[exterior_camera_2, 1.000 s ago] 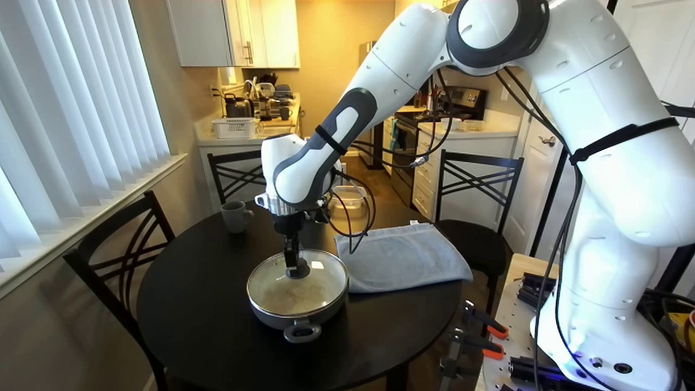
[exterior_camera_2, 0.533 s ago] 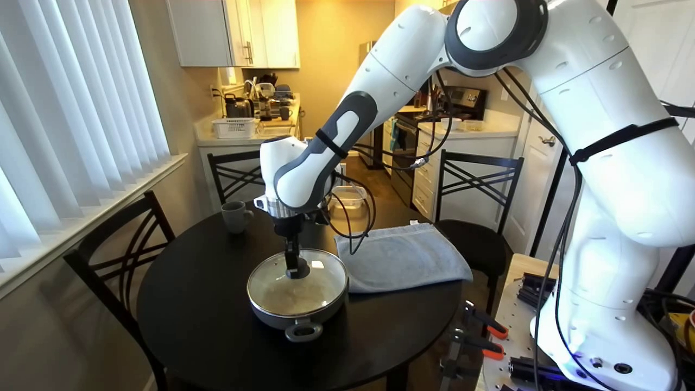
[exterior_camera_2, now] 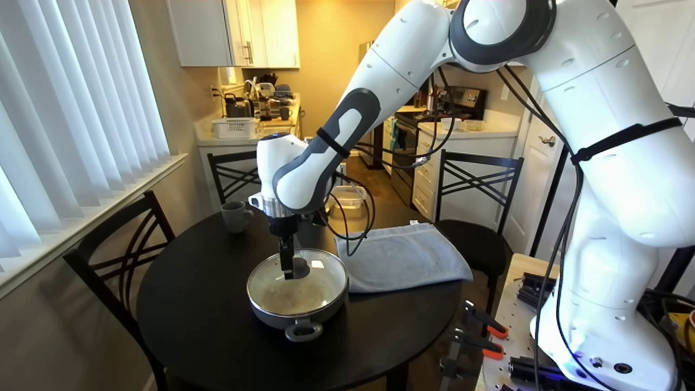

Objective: Put the lid on top of the pot

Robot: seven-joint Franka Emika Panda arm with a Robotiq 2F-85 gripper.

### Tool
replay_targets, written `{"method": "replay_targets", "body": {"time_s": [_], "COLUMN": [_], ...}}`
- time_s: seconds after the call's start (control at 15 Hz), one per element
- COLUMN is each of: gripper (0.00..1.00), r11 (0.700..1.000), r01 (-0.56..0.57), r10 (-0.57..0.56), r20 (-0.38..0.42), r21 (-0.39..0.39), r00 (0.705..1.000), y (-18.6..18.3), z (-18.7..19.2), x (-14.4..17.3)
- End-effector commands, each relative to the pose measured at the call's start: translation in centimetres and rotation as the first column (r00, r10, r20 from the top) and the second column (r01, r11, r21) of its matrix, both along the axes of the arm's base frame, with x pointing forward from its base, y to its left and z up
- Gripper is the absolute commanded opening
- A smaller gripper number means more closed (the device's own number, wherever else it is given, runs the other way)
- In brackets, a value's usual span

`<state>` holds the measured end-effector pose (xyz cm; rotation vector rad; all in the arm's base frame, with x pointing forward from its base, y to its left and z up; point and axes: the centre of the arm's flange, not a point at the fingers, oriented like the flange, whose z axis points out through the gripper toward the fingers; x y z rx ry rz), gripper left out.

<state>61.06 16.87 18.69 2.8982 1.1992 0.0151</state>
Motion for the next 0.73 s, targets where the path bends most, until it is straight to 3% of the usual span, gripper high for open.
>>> {"method": "replay_targets", "body": {"time_s": [0.0, 0.13, 0.2, 0.67], "gripper": [1.0, 1.0, 1.0, 1.0], "r11": [0.998, 0.997, 0.999, 0.998], "r01": [0.023, 0.04, 0.019, 0.032], "r10": [-0.018, -0.031, -0.015, -0.026], "r20": [0.096, 0.14, 0.094, 0.115], "r21": [-0.051, -0.067, -0.04, -0.05], "r00": [0.995, 0.99, 0.995, 0.993], "y": [-0.5, -1.7, -0.7, -1.7], "z": [2.7, 3.5, 2.2, 3.1], "x": [-2.4, -2.4, -0.5, -0.8]}}
